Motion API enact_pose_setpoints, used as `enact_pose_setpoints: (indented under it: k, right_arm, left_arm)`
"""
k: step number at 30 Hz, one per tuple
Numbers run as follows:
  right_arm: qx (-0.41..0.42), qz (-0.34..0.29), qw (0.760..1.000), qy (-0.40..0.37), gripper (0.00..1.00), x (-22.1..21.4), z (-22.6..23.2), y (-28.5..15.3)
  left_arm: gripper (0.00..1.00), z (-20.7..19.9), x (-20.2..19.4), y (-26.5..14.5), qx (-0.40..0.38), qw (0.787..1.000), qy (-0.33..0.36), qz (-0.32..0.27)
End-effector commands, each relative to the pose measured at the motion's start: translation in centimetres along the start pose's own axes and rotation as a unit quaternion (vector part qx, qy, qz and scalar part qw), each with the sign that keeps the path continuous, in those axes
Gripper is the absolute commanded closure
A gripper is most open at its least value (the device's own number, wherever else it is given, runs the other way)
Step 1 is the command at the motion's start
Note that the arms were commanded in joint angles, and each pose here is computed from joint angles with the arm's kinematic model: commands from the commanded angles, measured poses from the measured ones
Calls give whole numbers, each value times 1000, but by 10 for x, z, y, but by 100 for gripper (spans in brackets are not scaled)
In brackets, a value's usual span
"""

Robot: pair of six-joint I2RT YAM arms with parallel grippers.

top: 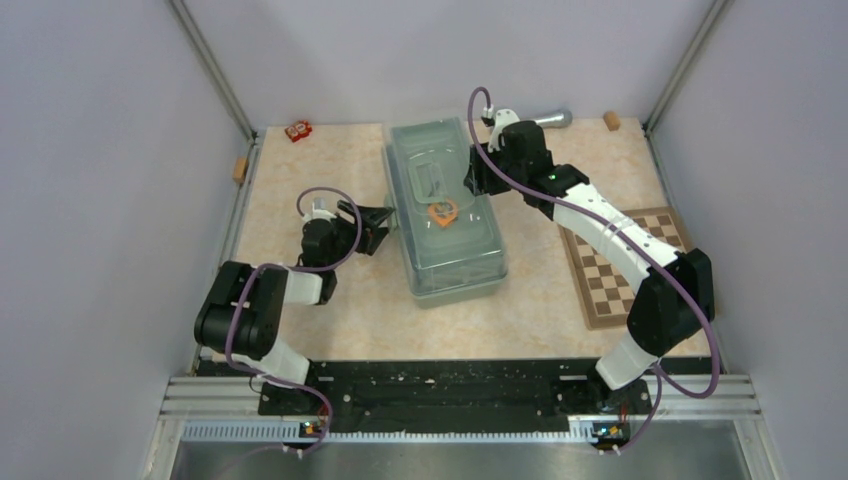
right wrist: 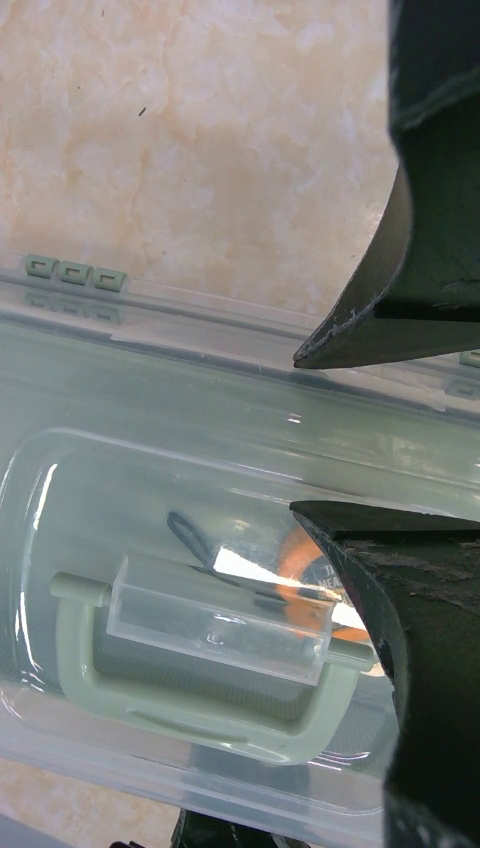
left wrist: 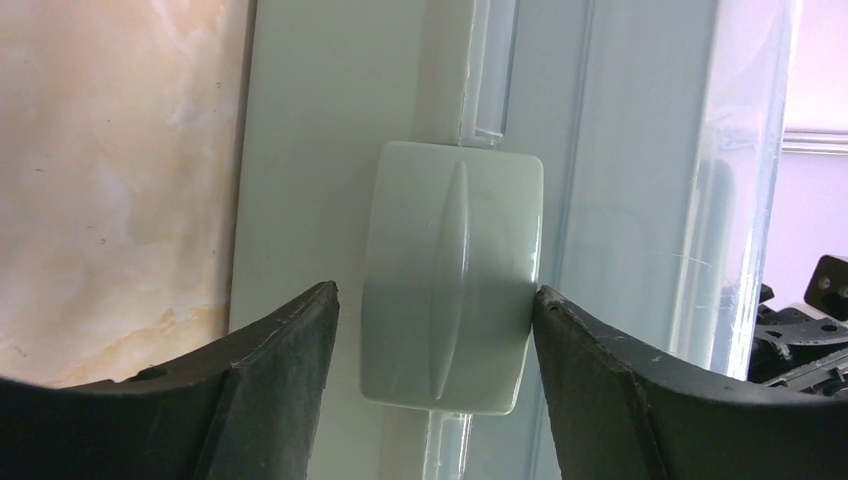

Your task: Pack the tool kit

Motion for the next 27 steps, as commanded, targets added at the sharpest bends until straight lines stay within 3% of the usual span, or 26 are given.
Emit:
enact_pose_setpoints:
  k: [1, 16, 23, 27]
  right_arm:
    - [30, 25, 999, -18, 51, -11, 19, -5]
    - [26, 26, 999, -21, 51, -13, 17, -4]
    - [26, 27, 999, -21, 51, -13, 18, -5]
    - [27, 25, 999, -22, 51, -12, 18, -5]
  left_arm:
    - [23, 9, -17, 0, 21, 999, 15, 39]
    - [21, -29, 6, -16, 17, 996, 90, 2]
    - [32, -38, 9, -14, 10, 995, 101, 0]
    - [47, -40, 11, -11, 9, 995, 103, -3]
Point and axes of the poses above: each gripper's point midway between its finger pads, its own y axis out along the fingers, its own z axis along the line the jaws close on, x = y × z, the point moved 4 cm from there along -y, back along the fingers, and after that the axes turned 6 degrees about y, right-handed, at the moved point
